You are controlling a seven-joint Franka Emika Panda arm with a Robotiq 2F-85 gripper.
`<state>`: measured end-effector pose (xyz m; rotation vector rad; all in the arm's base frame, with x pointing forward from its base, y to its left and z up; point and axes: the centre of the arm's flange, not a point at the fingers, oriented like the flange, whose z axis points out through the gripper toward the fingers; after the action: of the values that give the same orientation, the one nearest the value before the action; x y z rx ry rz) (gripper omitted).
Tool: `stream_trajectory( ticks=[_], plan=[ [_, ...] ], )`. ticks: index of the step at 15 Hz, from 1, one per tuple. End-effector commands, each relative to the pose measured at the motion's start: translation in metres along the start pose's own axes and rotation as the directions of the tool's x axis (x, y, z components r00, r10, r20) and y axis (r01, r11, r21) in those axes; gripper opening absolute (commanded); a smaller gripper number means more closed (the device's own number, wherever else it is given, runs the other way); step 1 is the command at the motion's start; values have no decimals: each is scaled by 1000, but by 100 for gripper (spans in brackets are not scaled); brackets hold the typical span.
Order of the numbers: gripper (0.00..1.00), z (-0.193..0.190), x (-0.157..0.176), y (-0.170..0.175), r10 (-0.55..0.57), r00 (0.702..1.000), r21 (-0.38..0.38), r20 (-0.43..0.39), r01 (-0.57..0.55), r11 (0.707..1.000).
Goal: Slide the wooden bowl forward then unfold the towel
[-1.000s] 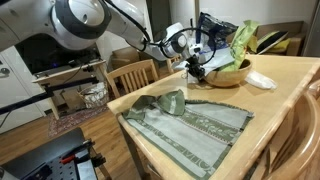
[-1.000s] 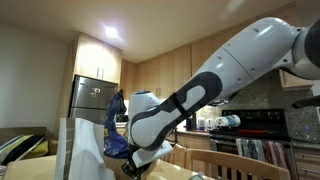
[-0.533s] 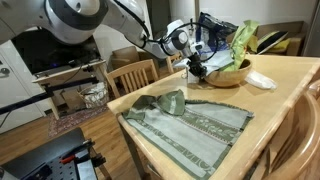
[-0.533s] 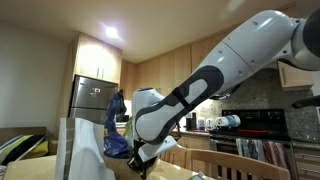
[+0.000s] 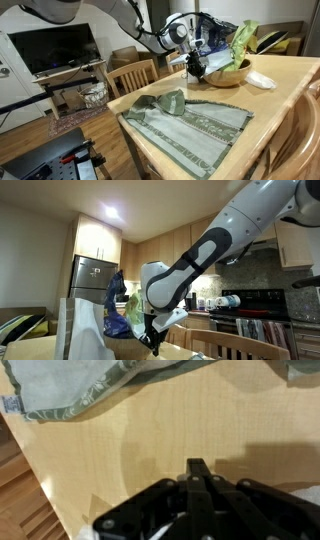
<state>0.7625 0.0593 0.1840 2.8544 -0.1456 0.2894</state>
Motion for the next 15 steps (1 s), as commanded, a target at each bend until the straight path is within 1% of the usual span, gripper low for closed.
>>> stream_trajectory(
  ticks=[1, 2, 3, 7, 11, 15],
  plan=[
    [1, -1, -1, 0, -1, 1000, 1, 3, 1, 1000],
    [1, -1, -2, 0, -2, 1000, 2, 6, 2, 1000],
    [0, 2, -4, -1, -8, 1000, 13, 27, 7, 1000],
    [0, 18, -27, 14, -23, 998, 21, 57, 22, 1000],
    [0, 32, -46, 30, -32, 997, 47, 75, 28, 998],
    [0, 32, -51, 44, -21, 997, 73, 70, 16, 997]
  ],
)
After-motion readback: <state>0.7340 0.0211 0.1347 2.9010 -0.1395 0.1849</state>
